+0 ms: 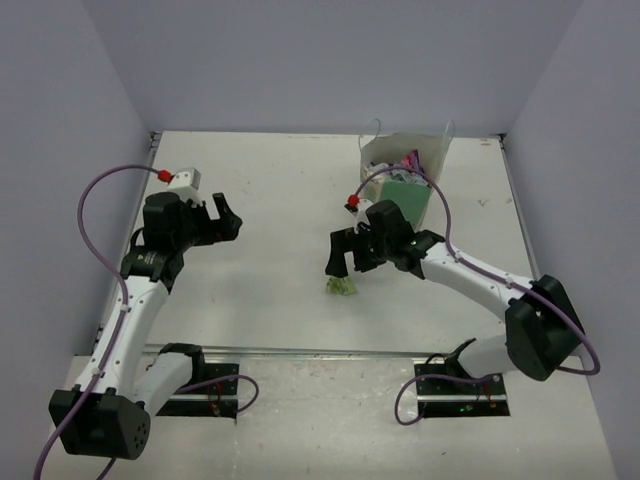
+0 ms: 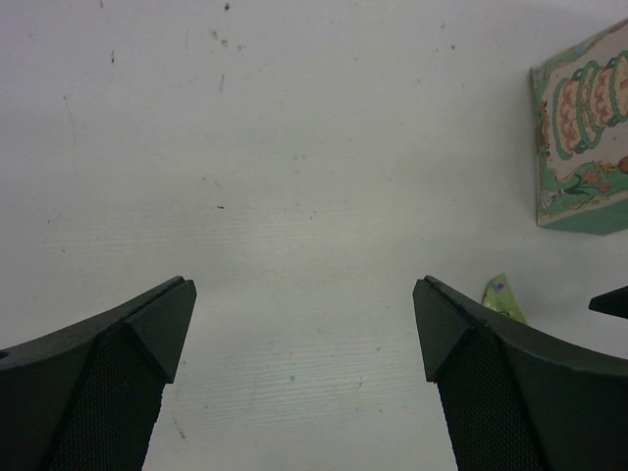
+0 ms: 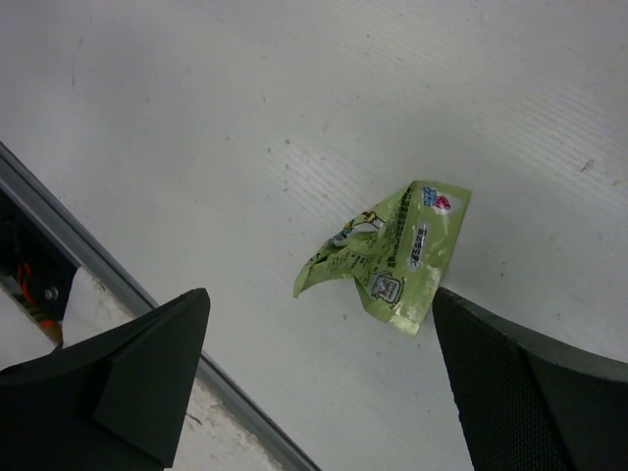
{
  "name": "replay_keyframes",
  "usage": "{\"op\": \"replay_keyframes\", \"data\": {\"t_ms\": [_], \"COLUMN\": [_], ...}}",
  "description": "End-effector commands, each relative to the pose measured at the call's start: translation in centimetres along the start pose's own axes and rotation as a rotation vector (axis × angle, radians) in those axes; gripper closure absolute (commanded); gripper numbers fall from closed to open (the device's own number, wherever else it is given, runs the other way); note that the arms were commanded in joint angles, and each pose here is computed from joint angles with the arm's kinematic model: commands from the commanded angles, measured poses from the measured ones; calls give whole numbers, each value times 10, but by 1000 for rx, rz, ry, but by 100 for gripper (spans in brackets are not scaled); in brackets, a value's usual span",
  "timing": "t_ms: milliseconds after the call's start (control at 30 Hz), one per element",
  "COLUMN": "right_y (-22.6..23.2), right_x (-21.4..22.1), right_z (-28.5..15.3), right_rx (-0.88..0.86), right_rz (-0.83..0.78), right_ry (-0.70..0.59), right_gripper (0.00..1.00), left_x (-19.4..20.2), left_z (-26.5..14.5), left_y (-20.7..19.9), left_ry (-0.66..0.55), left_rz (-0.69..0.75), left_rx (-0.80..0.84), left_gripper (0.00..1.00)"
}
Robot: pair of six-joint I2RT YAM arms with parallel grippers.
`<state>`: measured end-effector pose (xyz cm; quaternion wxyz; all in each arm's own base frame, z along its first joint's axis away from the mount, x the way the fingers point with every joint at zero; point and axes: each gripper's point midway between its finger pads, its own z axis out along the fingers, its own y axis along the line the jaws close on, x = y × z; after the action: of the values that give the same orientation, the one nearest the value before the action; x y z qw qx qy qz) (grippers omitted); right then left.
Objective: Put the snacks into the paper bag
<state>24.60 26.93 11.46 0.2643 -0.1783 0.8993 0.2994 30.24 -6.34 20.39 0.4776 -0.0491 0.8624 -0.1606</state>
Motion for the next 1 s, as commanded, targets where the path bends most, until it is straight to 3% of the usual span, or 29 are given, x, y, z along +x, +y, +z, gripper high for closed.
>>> {"op": "replay_keyframes", "data": {"t_ms": [0, 433, 800, 967], "right_y": [11, 3, -12, -22], "right_x": [-22, -5, 27, 38], "right_z": [0, 30, 47, 57], "right_rx": [-23, 68, 259, 313], "right_rz": [-31, -10, -20, 1], "right_ry": [-49, 61, 147, 180], "right_gripper": [1, 1, 1, 11], "left_x": [-3, 0, -1, -2], "left_z": [6, 8, 6, 5], "left_y": [-10, -11, -11, -12], "left_ry": [-11, 2, -4, -10], "left_rz": [27, 25, 29, 29], "left_rx": [63, 72, 74, 73], "left_gripper": [0, 0, 0, 0]}}
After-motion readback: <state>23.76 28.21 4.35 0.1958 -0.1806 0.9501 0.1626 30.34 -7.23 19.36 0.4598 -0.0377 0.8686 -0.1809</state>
